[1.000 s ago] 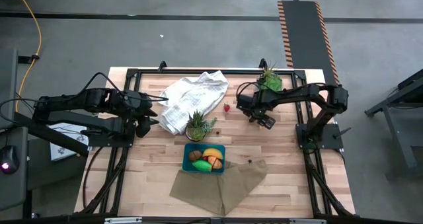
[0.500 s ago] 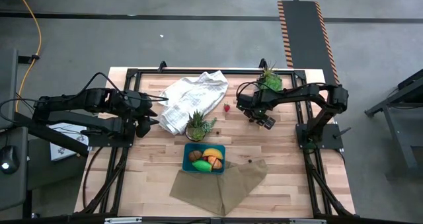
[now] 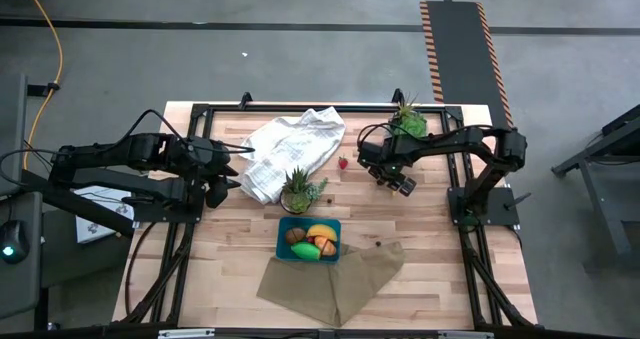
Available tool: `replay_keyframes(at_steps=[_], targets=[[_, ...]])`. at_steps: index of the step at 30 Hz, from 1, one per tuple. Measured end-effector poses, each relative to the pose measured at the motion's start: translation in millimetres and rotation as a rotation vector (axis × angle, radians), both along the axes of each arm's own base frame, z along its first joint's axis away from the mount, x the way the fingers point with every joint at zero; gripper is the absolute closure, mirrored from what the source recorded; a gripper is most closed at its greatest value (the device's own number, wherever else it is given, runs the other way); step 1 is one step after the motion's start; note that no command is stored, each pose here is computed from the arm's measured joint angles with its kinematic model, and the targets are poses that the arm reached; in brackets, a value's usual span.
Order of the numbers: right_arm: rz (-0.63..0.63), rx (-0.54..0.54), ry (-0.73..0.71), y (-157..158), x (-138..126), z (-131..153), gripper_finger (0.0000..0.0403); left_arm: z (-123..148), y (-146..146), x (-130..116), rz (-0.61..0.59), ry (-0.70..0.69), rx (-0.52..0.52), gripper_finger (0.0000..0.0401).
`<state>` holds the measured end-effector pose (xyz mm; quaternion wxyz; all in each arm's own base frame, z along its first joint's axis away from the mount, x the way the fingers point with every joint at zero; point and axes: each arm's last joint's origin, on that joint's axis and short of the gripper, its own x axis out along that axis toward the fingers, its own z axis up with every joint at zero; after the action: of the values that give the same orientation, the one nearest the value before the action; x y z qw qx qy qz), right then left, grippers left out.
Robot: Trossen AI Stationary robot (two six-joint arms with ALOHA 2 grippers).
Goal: Pick and placing Produce into tupperware
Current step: Put the blackberry into the blue bin
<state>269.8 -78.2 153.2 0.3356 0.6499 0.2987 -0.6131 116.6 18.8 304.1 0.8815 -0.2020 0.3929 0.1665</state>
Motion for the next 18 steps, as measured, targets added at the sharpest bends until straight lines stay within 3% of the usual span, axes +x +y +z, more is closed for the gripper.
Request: replay_keyframes(at_steps=[18], targets=[[-0.005, 0.015, -0.023, -8.7, -0.8, 0.0, 0.0265, 0.0, 0.0, 0.0, 0.0, 0.0, 0.0, 0.0245]])
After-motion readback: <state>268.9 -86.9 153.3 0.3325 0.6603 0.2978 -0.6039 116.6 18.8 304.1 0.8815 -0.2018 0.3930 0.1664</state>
